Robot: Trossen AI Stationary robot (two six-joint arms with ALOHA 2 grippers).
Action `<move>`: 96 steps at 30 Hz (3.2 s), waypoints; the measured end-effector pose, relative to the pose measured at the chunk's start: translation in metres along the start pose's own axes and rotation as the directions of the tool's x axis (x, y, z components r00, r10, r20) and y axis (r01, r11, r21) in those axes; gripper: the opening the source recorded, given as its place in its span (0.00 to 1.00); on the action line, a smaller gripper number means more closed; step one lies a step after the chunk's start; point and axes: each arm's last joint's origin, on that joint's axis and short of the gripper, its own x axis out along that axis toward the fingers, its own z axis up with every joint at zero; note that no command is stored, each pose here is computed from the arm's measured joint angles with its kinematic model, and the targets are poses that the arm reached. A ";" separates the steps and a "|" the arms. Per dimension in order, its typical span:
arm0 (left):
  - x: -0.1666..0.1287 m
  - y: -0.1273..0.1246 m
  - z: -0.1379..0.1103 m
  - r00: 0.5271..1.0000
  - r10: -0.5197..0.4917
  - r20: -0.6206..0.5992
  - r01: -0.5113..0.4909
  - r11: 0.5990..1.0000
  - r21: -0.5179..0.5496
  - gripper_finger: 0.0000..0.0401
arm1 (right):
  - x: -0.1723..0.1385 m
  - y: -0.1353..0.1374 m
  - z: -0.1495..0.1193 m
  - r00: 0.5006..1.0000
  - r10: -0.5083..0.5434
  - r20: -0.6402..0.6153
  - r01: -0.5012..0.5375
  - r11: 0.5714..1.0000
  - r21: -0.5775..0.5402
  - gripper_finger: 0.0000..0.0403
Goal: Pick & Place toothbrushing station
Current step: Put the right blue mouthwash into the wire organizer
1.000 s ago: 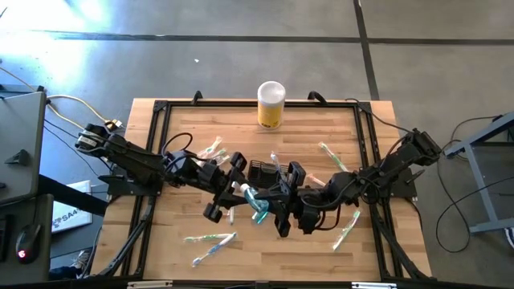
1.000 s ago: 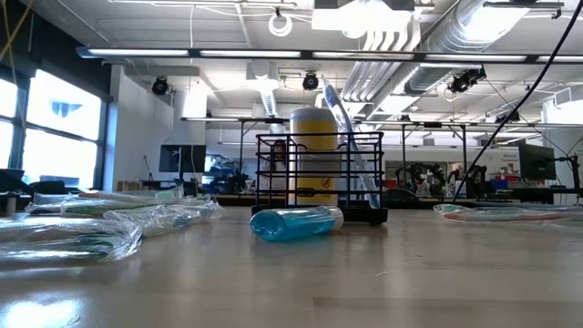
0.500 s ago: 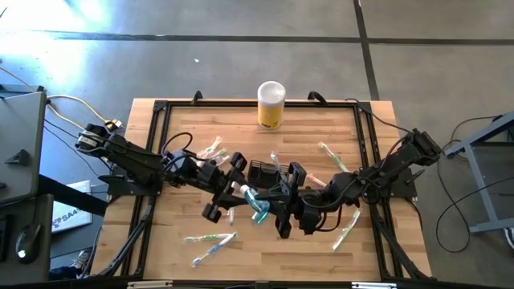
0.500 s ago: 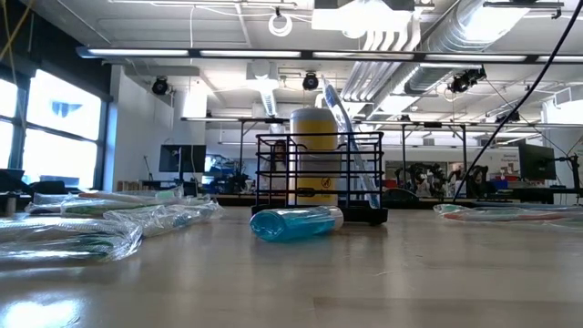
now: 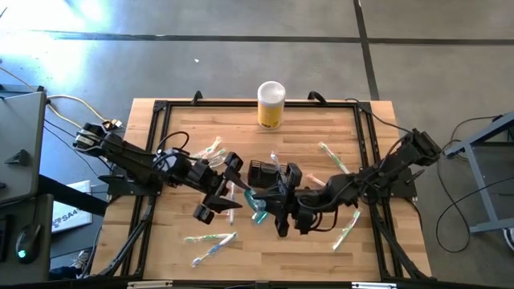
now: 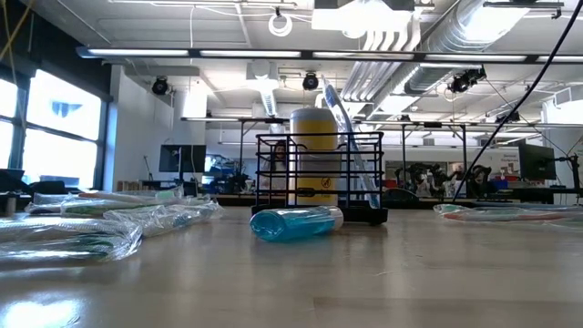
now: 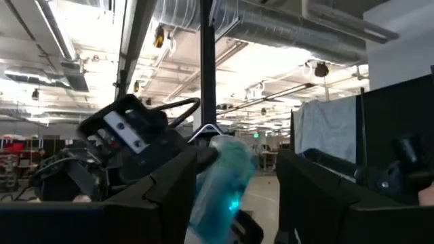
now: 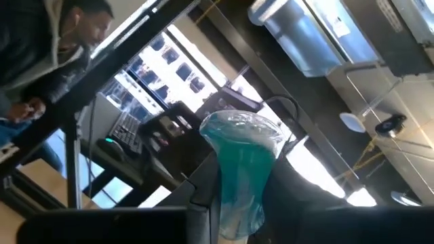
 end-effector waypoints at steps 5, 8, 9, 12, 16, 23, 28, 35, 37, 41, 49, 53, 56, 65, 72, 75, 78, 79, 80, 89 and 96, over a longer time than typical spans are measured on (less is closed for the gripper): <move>0.000 0.000 -0.002 1.000 0.005 -0.016 -0.005 1.000 -0.002 0.50 | 0.000 -0.001 0.001 1.000 0.001 0.022 -0.001 1.000 -0.002 0.17; 0.000 0.001 -0.004 0.999 0.017 -0.029 -0.017 1.000 -0.003 0.50 | 0.000 -0.003 0.003 0.999 -0.014 0.049 0.014 1.000 -0.010 0.17; 0.000 0.001 -0.005 0.999 0.021 -0.041 -0.021 1.000 -0.006 0.50 | 0.000 -0.004 0.004 0.998 -0.022 0.059 0.022 1.000 -0.007 0.17; 0.000 0.002 -0.008 0.998 0.022 -0.058 -0.023 1.000 -0.012 0.50 | 0.000 -0.006 0.006 0.996 -0.026 0.083 0.027 1.000 -0.003 0.17; 0.000 0.001 -0.008 0.998 0.021 -0.053 -0.022 1.000 -0.008 0.50 | 0.000 -0.005 0.006 0.997 -0.025 0.075 0.026 1.000 -0.004 0.17; 0.000 0.002 -0.008 0.998 0.021 -0.052 -0.022 1.000 -0.006 0.50 | 0.000 -0.005 0.005 0.997 -0.024 0.073 0.024 1.000 0.002 0.17; 0.000 0.002 -0.007 0.998 0.028 -0.048 -0.028 1.000 0.010 0.50 | 0.000 -0.004 0.005 0.998 -0.019 0.065 0.019 1.000 0.000 0.17; 0.000 0.002 -0.008 0.998 0.027 -0.050 -0.026 0.999 0.026 0.40 | 0.000 -0.004 0.005 0.997 -0.012 0.070 0.012 1.000 0.006 0.17; 0.000 0.002 -0.008 0.998 0.022 -0.052 -0.021 0.999 0.027 0.37 | 0.000 -0.004 0.005 0.997 -0.009 0.073 0.008 1.000 0.009 0.17; 0.000 0.001 -0.008 0.999 0.015 -0.052 -0.013 1.000 0.027 0.33 | 0.000 -0.004 0.005 0.997 -0.005 0.076 0.004 1.000 0.011 0.17; 0.000 0.001 -0.008 0.999 0.016 -0.052 -0.015 0.999 0.028 0.31 | 0.000 -0.003 0.003 0.998 0.003 0.059 -0.005 0.999 0.036 0.19; 0.000 0.001 -0.007 0.999 0.016 -0.052 -0.014 0.999 0.030 0.30 | 0.000 -0.003 0.002 0.999 -0.003 0.032 0.002 0.999 0.038 0.26; 0.000 0.001 -0.007 0.998 0.016 -0.056 -0.014 0.999 0.030 0.23 | 0.000 -0.003 0.002 1.000 -0.005 0.016 0.005 0.999 0.037 0.32; 0.000 0.002 -0.011 0.996 0.027 -0.083 -0.023 0.999 0.047 0.22 | 0.001 -0.001 -0.002 0.999 -0.015 -0.041 0.017 0.999 0.045 0.48; 0.000 0.002 -0.011 0.996 0.029 -0.085 -0.025 0.999 0.047 0.22 | 0.000 -0.001 -0.003 0.996 -0.044 -0.083 0.048 0.998 0.044 0.52; 0.000 0.002 -0.011 0.996 0.032 -0.084 -0.028 0.999 0.047 0.22 | -0.001 0.000 -0.001 0.994 -0.056 -0.097 0.061 0.997 0.048 0.52; -0.002 0.002 -0.007 0.995 0.030 -0.095 -0.026 0.999 0.047 0.22 | -0.005 0.005 0.004 0.984 -0.086 -0.157 0.093 0.995 0.038 0.52; -0.003 0.001 -0.004 0.995 0.029 -0.095 -0.024 0.999 0.048 0.22 | -0.007 0.007 0.007 0.977 -0.105 -0.188 0.111 0.994 0.021 0.52; -0.004 0.001 0.000 0.994 0.030 -0.103 -0.025 0.999 0.048 0.22 | -0.010 0.009 0.010 0.967 -0.125 -0.223 0.129 0.992 0.003 0.52; -0.017 0.000 0.015 0.965 0.103 -0.242 -0.085 0.993 0.083 0.22 | -0.035 0.022 0.030 0.773 -0.318 -0.549 0.320 0.943 -0.094 0.52; -0.015 0.001 0.022 0.857 0.156 -0.491 -0.115 0.987 0.112 0.22 | -0.048 0.034 0.032 0.646 -0.371 -0.667 0.368 0.917 -0.154 0.49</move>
